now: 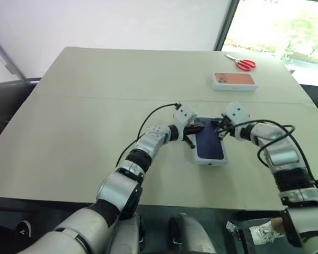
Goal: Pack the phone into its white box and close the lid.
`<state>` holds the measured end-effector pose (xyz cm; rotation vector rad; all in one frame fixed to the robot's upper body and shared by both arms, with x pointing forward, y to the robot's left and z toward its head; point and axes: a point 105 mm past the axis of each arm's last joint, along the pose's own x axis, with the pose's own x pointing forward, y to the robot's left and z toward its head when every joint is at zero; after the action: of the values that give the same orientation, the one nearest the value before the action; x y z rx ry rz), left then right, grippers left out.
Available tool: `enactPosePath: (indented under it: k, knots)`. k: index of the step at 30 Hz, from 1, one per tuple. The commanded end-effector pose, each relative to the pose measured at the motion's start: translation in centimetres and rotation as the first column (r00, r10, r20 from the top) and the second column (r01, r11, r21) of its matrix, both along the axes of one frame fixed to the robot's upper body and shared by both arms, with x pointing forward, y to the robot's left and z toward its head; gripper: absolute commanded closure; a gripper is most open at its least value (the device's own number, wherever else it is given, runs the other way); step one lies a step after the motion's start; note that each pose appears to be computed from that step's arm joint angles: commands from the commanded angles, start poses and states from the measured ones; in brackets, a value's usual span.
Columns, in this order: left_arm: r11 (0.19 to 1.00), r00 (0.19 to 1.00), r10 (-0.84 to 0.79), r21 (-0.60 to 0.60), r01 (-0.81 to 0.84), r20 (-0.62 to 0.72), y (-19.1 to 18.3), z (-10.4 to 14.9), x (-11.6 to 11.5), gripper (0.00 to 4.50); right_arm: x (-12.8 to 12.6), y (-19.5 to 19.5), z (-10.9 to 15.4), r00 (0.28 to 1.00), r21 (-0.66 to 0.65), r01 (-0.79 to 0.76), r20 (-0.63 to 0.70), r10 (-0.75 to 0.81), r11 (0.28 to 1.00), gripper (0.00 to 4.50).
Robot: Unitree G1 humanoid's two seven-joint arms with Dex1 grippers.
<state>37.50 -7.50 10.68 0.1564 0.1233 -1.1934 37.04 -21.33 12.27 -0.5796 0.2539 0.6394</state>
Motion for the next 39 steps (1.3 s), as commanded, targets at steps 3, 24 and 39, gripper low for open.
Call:
enactPosePath:
  k: [3,24,39]
  knots:
    - [0.972,0.969,-0.235,-0.040,0.232,-0.076,0.4,-1.0,-3.6,4.50,-4.8,0.8,-0.6,0.972,0.041,-0.174,-0.150,0.179,0.984,4.47]
    - [0.968,0.987,0.134,-0.225,-0.111,0.092,15.3,7.6,-0.1,1.36,-0.5,2.4,5.7,0.988,0.260,-0.151,0.064,0.139,0.954,0.73]
    - [0.906,0.906,0.419,0.036,-0.421,0.056,30.7,2.9,-5.8,0.01,-3.1,-0.5,4.8,0.970,0.189,-0.241,0.007,0.245,0.952,0.00]
